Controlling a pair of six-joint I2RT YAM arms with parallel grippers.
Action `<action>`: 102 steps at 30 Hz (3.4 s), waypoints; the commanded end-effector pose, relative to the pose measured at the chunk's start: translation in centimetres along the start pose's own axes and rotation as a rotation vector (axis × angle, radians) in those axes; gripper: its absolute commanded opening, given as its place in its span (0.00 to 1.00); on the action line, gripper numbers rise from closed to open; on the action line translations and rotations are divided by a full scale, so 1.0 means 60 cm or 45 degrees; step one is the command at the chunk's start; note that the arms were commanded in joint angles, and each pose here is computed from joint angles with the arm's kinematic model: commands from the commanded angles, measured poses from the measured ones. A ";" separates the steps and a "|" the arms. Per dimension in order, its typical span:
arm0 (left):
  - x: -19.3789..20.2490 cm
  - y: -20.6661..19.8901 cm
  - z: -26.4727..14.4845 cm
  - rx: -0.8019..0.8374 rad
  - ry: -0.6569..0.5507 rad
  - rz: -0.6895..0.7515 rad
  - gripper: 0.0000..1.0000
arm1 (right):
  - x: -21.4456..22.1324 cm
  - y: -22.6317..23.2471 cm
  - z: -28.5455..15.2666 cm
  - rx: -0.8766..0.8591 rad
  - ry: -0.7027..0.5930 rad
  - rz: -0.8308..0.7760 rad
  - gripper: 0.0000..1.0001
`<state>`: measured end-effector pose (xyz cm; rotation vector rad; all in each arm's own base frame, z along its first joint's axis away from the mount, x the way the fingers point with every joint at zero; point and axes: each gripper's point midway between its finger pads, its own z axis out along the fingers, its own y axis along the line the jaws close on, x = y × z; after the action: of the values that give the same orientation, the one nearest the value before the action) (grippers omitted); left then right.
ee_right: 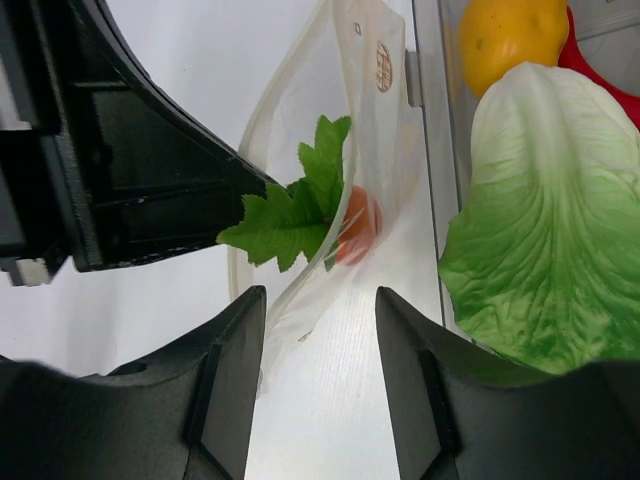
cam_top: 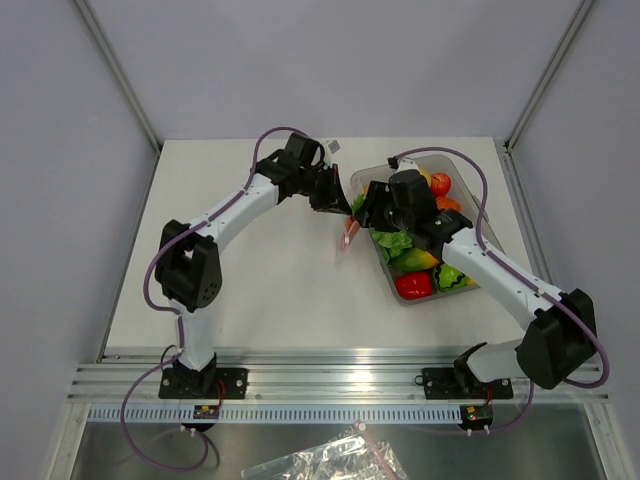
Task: Place the food in the zip-top bag and seal the zipper
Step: Adjust the fake vegetable in the zipper food storage bag.
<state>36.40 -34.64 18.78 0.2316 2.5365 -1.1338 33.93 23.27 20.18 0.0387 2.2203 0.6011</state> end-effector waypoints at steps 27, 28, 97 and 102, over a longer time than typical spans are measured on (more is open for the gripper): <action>0.022 -0.050 -0.048 0.200 0.008 0.064 0.00 | -0.003 -0.016 0.103 0.194 0.142 -0.068 0.54; 0.025 -0.051 -0.049 0.207 0.011 0.057 0.00 | -0.010 -0.023 0.111 0.217 0.122 -0.046 0.55; 0.030 0.096 -0.086 -0.206 -0.004 -0.002 0.00 | -0.005 0.011 0.134 0.000 0.274 -0.069 0.57; 0.034 0.094 -0.067 -0.191 0.027 0.000 0.00 | -0.012 0.026 0.107 -0.056 0.243 -0.044 0.59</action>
<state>34.13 -26.94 15.58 0.1619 2.6722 -0.9224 39.16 27.22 13.92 -0.0726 2.4763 0.5886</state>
